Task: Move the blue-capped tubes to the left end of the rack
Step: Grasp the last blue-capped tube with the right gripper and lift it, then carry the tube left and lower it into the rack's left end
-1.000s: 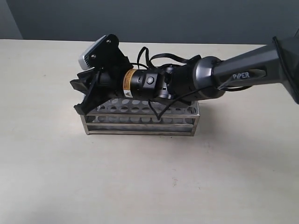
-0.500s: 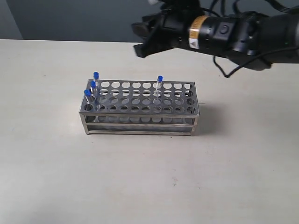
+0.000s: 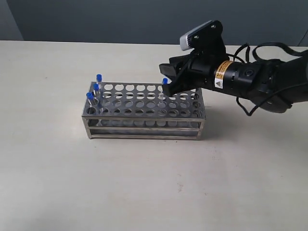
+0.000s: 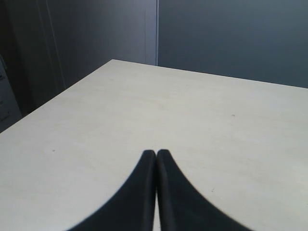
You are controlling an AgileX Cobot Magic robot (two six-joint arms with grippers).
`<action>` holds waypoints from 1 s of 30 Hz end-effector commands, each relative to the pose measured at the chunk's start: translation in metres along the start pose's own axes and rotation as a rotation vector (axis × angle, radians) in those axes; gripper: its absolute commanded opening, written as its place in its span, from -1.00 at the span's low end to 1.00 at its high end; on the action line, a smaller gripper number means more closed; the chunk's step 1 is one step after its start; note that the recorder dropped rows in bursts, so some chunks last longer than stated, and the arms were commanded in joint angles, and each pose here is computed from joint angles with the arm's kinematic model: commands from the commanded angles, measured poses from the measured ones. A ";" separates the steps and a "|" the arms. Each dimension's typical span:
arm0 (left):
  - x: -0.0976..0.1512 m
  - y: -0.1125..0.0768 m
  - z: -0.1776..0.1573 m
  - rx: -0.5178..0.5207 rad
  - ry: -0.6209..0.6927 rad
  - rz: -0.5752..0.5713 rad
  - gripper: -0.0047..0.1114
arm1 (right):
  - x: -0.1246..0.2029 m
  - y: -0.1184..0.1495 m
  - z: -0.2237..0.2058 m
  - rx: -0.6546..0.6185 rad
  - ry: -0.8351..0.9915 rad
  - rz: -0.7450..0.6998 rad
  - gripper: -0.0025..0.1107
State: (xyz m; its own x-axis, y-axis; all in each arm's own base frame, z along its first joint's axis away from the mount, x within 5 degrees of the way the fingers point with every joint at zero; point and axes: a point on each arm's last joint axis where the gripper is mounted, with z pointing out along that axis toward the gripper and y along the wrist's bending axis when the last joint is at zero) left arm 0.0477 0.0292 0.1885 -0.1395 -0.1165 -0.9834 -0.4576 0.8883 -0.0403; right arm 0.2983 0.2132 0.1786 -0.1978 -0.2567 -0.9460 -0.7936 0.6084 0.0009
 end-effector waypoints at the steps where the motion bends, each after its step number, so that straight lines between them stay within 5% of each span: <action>1: -0.001 0.000 -0.001 -0.002 -0.006 -0.002 -0.90 | 0.019 -0.002 0.009 -0.006 0.016 0.035 -0.37; 13: -0.001 0.000 -0.001 -0.002 -0.006 -0.002 -0.90 | 0.042 -0.005 0.023 -0.001 0.068 0.078 -0.40; 17: -0.001 0.000 -0.001 -0.002 -0.006 -0.002 -0.90 | 0.040 -0.006 0.026 -0.006 0.056 0.076 -0.81; 19: -0.001 0.000 -0.001 -0.002 -0.006 -0.002 -0.90 | 0.034 -0.005 0.024 -0.006 0.037 0.070 -0.96; 30: -0.001 0.000 -0.001 -0.002 -0.006 -0.002 -0.90 | -0.055 0.026 -0.004 -0.070 -0.143 -0.120 -0.97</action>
State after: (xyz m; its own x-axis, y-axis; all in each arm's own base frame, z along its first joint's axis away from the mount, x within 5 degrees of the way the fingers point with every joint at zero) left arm 0.0477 0.0292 0.1885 -0.1395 -0.1165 -0.9834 -0.4576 0.8883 -0.0403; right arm 0.2955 0.2272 0.2051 -0.1107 -0.2253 -0.9680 -0.8166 0.5757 -0.0406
